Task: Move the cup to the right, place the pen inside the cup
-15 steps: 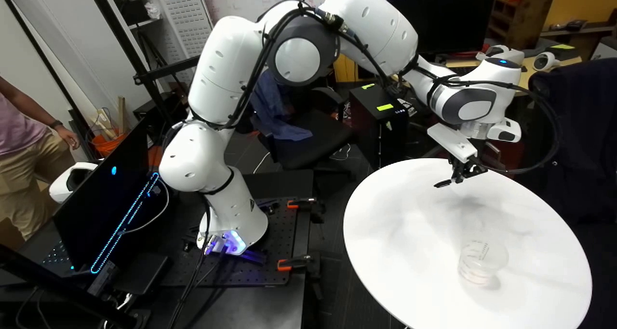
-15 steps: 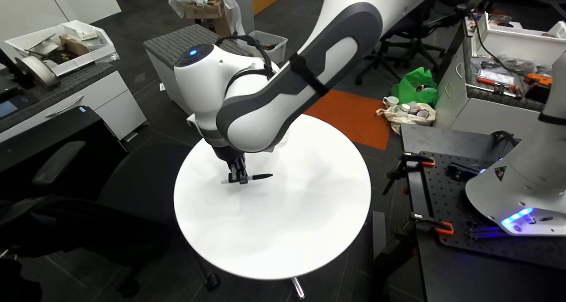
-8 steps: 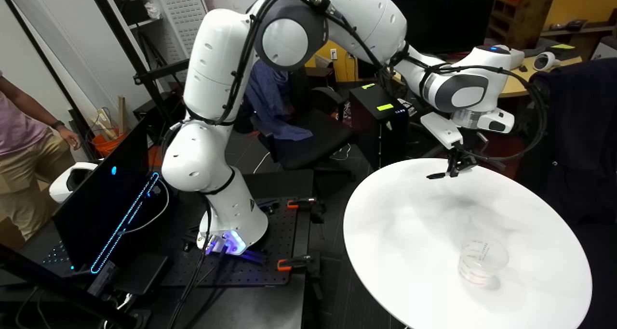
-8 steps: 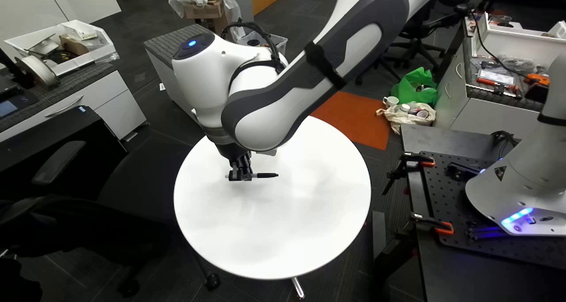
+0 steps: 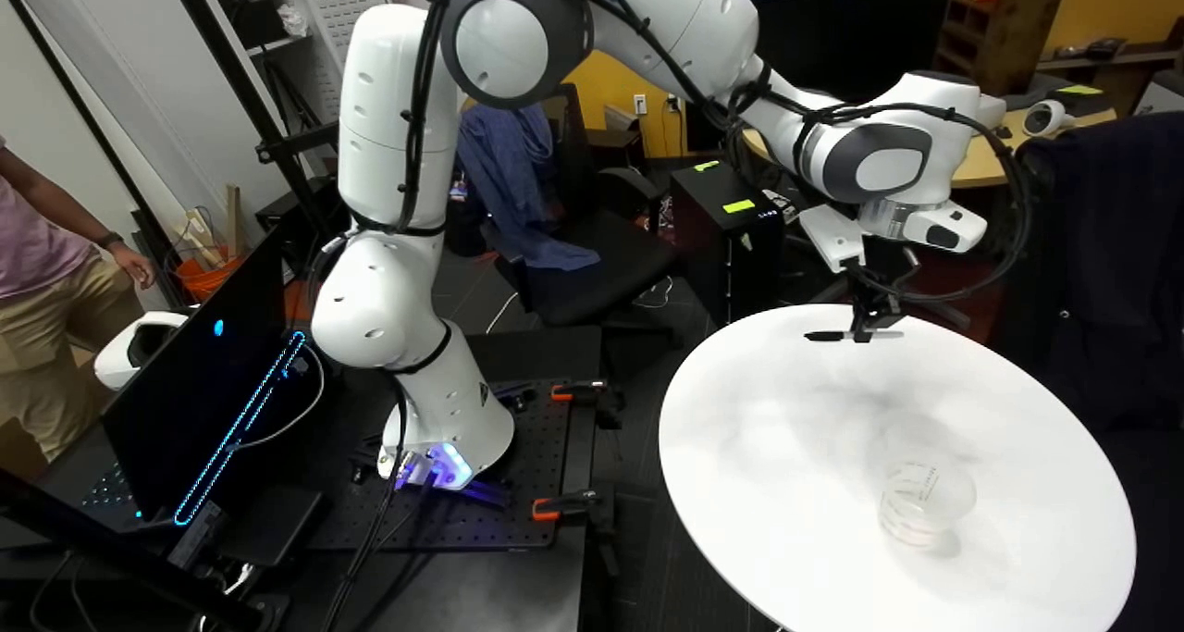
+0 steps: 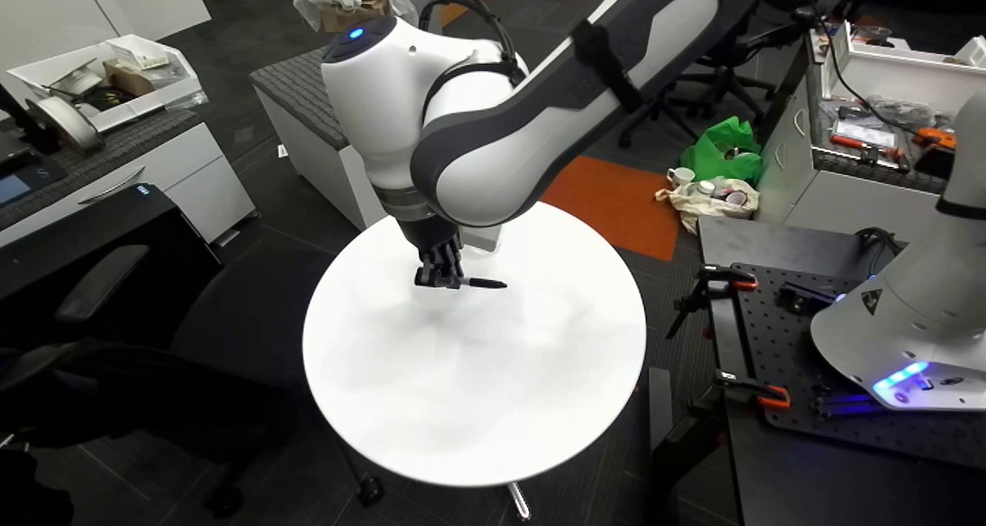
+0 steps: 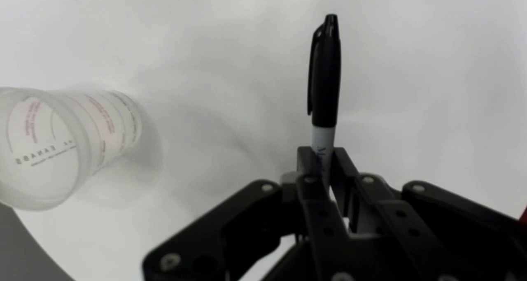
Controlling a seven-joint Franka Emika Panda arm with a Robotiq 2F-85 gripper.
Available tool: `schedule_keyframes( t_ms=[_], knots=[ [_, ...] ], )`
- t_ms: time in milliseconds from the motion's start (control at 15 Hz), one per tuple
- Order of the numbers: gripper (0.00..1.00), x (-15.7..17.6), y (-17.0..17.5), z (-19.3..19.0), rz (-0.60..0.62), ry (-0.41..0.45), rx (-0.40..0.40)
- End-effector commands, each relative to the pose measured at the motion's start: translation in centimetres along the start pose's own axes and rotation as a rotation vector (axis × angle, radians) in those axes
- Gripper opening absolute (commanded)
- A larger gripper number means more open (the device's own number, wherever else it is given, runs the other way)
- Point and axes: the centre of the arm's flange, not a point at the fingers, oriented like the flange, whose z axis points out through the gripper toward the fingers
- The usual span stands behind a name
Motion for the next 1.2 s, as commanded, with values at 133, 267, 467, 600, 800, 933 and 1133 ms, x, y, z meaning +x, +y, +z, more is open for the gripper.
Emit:
schedule_keyframes(
  t_ms=[133, 267, 467, 600, 800, 933, 1133],
  knots=[
    [0.03, -2.6, 3.2, -1.3, 0.157, -0.009, -0.03],
    [0.03, -3.0, 4.4, -1.4, 0.217, -0.014, -0.042],
    [0.03, -3.4, 6.3, -1.4, 0.31, -0.02, -0.064],
    [0.03, -3.8, 7.3, -1.5, 0.376, -0.027, -0.086],
    [0.03, -4.5, 8.6, -1.9, 0.458, -0.045, -0.136],
    [0.03, -5.0, 9.5, -2.3, 0.501, -0.065, -0.169],
    [0.03, -5.8, 10.3, -2.9, 0.515, -0.127, -0.213]
  ],
)
